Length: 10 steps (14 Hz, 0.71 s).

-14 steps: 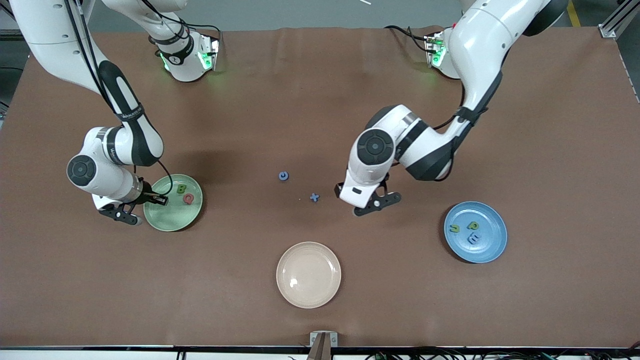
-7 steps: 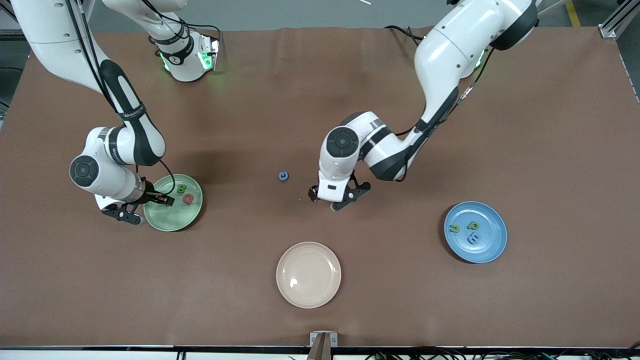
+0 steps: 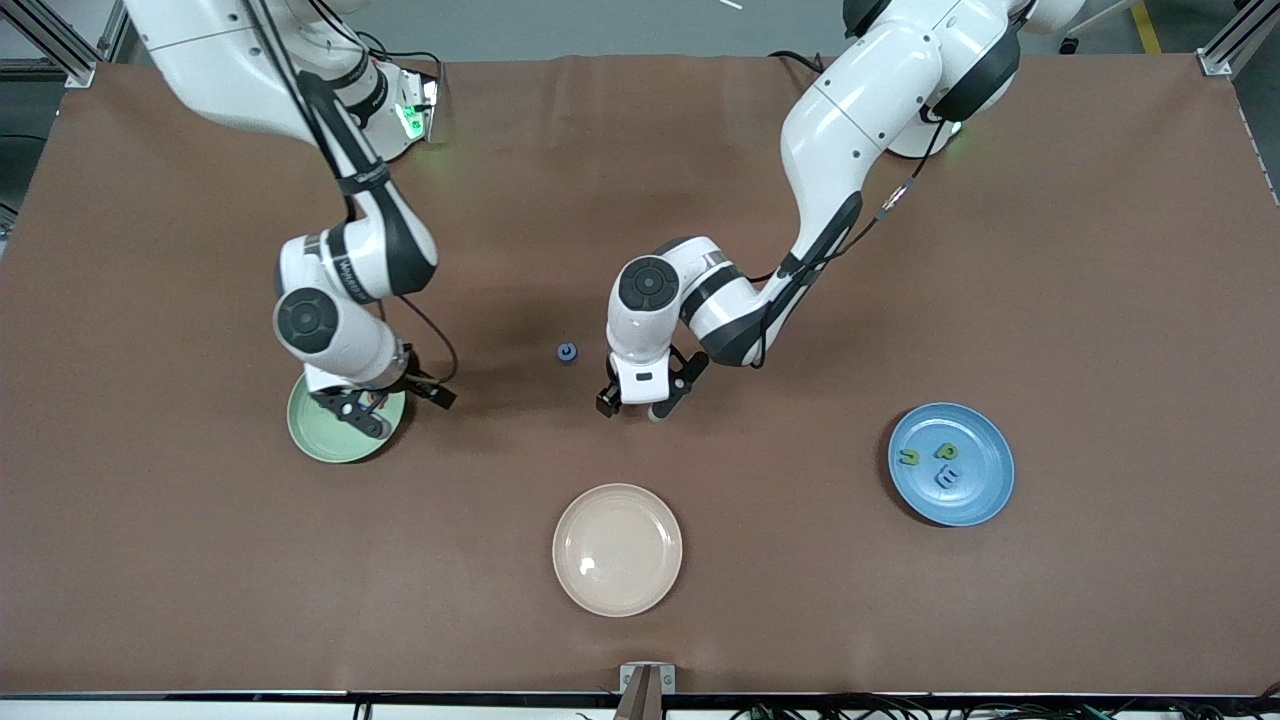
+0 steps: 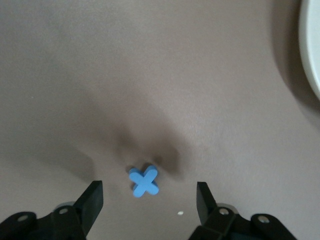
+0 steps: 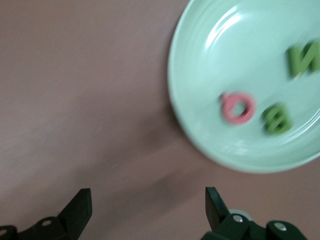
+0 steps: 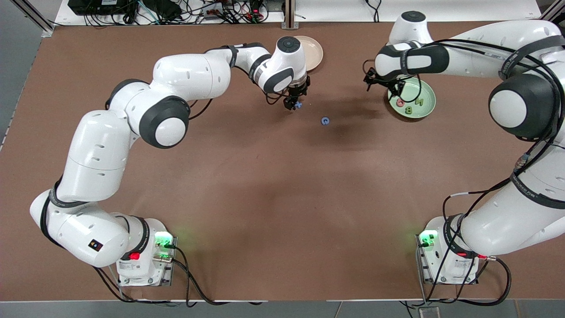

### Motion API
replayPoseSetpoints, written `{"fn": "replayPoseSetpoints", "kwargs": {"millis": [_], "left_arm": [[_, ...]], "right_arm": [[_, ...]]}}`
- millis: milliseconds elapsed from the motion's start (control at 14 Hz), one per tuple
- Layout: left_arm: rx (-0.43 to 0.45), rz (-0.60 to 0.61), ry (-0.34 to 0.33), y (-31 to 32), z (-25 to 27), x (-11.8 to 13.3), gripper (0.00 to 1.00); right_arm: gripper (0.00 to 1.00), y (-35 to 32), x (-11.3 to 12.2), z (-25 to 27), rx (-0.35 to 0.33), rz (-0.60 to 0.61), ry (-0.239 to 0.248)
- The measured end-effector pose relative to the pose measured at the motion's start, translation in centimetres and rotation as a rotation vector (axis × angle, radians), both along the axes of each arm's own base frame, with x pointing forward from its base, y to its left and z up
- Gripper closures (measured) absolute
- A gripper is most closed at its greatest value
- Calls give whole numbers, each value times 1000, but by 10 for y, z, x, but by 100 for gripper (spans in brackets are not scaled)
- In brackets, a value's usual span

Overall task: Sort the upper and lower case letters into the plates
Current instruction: 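Grasp the x with the left gripper while the right gripper grasps the c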

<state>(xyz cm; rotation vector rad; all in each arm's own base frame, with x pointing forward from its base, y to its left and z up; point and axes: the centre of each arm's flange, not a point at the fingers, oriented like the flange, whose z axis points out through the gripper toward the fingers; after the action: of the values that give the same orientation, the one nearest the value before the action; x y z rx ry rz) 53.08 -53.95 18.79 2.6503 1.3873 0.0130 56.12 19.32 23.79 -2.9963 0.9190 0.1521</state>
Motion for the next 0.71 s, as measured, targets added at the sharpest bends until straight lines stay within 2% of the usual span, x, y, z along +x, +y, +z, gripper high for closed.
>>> {"fn": "replayPoseSetpoints", "kwargs": {"millis": [214,285,356,712], "left_arm": [[-4,77,0,3,-5,4,22],[-2,102,3,5,-8,6,28],[0,123,6,7,-10,7,28],[3,135,11,6,-15,5,33]], "right_arm": [[0,43,-10,4,23,-96,-39],[0,59,-16,2,24,-131,-49],[0,75,-22,-1,26,-170,-56],[0,131,-53,-32,16,-325,-55]]}}
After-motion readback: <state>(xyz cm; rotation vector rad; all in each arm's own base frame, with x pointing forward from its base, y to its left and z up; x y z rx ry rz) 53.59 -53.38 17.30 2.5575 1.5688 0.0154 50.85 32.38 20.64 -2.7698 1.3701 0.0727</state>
